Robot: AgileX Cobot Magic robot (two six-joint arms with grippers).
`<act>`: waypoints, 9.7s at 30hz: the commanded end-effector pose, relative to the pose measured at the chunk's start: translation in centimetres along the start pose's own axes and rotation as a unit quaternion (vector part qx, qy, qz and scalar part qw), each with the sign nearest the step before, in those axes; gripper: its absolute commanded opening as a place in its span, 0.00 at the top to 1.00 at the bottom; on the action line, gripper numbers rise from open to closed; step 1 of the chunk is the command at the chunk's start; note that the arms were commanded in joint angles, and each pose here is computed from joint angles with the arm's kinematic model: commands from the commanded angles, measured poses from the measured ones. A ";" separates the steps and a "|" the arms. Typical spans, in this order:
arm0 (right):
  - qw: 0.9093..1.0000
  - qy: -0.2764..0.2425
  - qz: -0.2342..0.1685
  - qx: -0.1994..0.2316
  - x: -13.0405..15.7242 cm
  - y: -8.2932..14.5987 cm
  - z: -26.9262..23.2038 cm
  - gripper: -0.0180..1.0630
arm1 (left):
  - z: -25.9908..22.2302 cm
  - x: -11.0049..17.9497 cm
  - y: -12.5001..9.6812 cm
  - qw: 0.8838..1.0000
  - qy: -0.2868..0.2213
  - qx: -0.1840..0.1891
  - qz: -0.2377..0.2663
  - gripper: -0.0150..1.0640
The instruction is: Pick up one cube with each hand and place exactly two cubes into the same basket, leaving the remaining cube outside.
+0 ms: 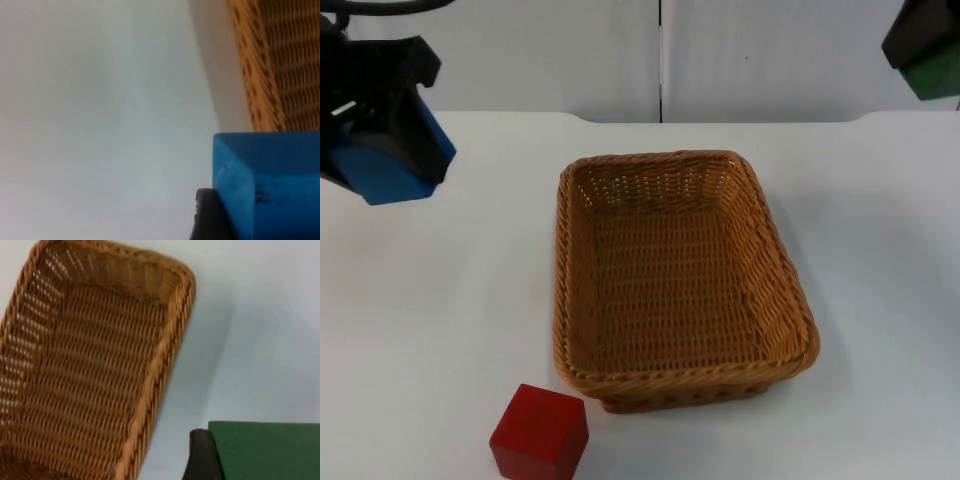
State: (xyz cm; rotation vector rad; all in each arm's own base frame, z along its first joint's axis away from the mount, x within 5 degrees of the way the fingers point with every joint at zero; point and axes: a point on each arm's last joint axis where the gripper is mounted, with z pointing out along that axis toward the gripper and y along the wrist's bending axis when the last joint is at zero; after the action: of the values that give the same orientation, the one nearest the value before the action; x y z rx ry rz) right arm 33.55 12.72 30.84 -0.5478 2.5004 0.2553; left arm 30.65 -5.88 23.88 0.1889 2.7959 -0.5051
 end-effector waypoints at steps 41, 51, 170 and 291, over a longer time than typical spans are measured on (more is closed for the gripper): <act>0.992 0.077 -0.055 -0.086 -6.1 7.2 19.2 0.98 | 11.6 2.7 -13.0 0.971 0.006 0.034 0.238 0.99; 0.990 0.083 -0.069 -0.089 -5.3 8.2 21.2 0.98 | 14.6 3.0 -12.4 0.971 0.017 0.030 0.237 0.99; 0.981 -0.155 -0.091 -0.068 -0.9 7.5 -7.2 0.33 | -8.5 3.9 -15.6 0.913 -0.244 0.080 0.317 0.34; 0.965 -0.243 -0.085 -0.038 31.9 3.6 -18.1 0.20 | -13.5 28.8 -1.0 0.914 -0.321 0.010 0.249 0.14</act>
State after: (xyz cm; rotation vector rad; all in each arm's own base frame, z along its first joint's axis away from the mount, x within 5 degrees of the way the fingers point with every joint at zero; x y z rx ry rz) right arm -0.96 0.18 28.04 -0.6369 1.9685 0.3625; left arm -0.39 0.26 27.59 0.6090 1.9922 -0.3645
